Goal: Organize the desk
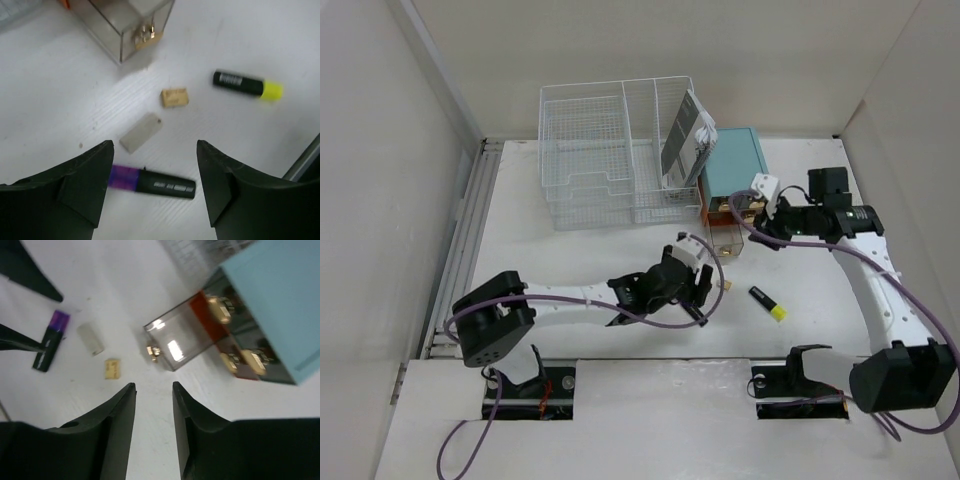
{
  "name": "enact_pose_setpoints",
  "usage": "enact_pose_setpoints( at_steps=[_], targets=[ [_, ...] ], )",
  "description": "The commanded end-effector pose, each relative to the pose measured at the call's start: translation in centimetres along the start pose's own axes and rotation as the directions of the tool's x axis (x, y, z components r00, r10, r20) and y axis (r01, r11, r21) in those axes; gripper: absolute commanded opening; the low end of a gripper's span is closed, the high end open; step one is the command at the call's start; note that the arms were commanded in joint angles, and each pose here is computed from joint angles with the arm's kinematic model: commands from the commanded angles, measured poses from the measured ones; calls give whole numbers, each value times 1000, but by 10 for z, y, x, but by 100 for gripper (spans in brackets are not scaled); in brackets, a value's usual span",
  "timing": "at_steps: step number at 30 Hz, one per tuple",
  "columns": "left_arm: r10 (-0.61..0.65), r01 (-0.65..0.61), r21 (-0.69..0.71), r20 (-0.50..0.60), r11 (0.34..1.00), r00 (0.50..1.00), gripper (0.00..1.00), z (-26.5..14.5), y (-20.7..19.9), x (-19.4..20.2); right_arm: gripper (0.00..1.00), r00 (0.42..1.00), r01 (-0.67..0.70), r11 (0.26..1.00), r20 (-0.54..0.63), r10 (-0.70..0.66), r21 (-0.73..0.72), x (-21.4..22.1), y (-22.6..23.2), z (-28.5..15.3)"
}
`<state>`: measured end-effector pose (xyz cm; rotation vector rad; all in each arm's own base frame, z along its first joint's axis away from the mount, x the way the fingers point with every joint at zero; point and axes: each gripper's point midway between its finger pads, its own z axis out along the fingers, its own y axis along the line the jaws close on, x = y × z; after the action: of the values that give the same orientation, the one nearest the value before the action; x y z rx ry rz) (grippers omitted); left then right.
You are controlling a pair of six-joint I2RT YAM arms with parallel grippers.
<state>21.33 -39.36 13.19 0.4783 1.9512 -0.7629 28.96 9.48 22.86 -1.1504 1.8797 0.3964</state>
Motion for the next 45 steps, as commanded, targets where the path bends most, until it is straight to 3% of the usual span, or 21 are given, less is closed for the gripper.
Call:
enact_pose_setpoints(
  at_steps=[1,10,16,18,23,28,33,40,45],
  targets=[
    [284,-296,-1,-275,955,918,65,-18,13,54,42,994,89,981,-45,-98,-170,6,31,6],
    [508,-568,-6,-439,823,741,61,8,46,88,43,997,66,963,-8,-71,-261,8,40,23],
    [572,-624,19,-423,781,702,59,22,46,83,43,997,68,955,-11,-75,-287,16,47,26],
    [578,-623,22,-398,782,712,59,28,44,75,43,998,61,953,-9,-67,-297,18,49,26],
    [634,-666,90,-422,741,648,59,40,54,76,43,998,54,950,-7,-59,-307,18,50,28],
    [642,-611,219,-396,761,657,59,49,49,76,43,998,63,943,5,-65,-326,17,55,27],
    [626,-521,348,-398,779,671,53,49,35,76,43,998,65,939,21,-61,-338,19,55,22],
    [672,-388,577,-432,719,601,56,33,14,110,43,996,81,933,53,-67,-350,15,57,11],
    [676,-352,614,-440,707,591,55,28,13,115,43,998,64,934,41,-53,-351,20,58,7]
  ],
)
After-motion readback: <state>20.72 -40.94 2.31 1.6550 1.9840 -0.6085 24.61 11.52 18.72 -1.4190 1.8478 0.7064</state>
